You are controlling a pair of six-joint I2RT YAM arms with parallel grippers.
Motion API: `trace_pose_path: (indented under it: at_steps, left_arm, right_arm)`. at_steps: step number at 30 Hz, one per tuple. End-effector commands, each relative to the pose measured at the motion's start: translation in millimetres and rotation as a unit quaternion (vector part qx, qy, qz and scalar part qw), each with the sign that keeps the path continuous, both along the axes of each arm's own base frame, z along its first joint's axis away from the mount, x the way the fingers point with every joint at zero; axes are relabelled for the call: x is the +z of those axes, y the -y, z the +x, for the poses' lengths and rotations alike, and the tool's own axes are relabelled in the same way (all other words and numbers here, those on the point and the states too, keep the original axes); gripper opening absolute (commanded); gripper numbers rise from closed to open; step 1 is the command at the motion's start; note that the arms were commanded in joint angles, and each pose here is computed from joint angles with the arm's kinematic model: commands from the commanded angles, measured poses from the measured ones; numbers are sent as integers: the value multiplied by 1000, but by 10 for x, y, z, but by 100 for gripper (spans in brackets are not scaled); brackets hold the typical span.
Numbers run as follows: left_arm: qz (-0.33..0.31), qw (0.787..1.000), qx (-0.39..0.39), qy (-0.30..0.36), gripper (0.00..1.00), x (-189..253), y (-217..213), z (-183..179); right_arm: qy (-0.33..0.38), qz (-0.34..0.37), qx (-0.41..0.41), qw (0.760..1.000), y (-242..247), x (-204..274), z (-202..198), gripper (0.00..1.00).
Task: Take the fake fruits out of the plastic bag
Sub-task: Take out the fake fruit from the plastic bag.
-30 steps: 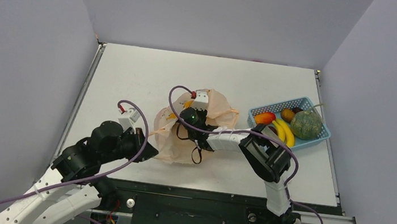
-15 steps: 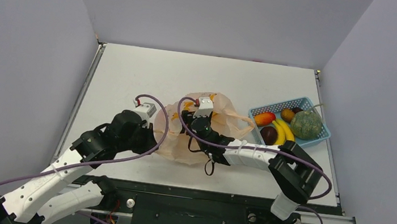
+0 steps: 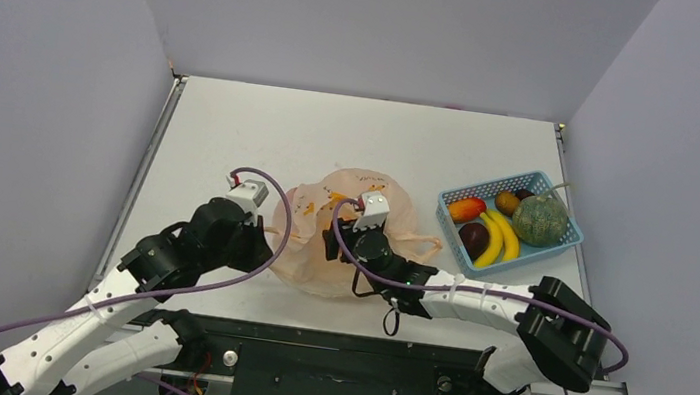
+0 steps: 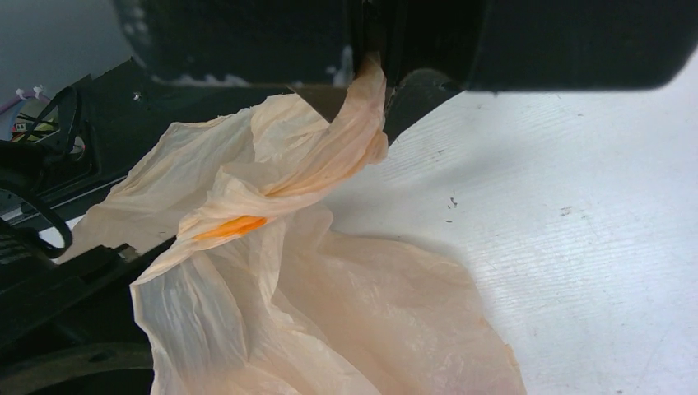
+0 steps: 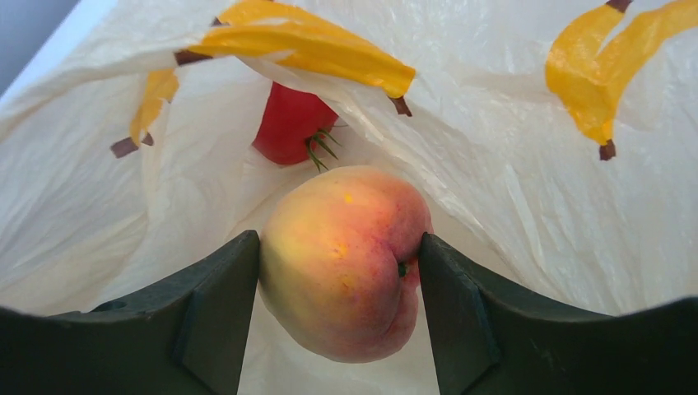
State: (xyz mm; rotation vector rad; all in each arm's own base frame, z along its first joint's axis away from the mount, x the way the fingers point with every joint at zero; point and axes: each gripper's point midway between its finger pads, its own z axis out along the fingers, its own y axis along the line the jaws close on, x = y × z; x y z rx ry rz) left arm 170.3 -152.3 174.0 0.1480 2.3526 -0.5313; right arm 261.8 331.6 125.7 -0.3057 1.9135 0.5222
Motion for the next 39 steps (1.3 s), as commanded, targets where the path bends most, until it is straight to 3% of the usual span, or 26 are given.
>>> trace_pose_path:
  at_steps: [1,14,22,32,39]
  left_arm:
    - [-16,999,4,34,0,139,32,81]
    - [-43,998,-8,51,0,243,67,40]
    - [-40,998,6,54,0,248,25,54]
    - [-42,997,12,59,0,264,9,60]
    - [-36,998,3,51,0,232,33,57]
  right_arm:
    - [35,66,5,997,25,530,-47,0]
    - [60,200,58,976,168,1378,-252,0]
    - [91,204,51,973,323,1803,-255,0]
    - [154,157,-77,973,1007,2162,71,0]
    - [150,100,-274,945,2000,1838,340,0]
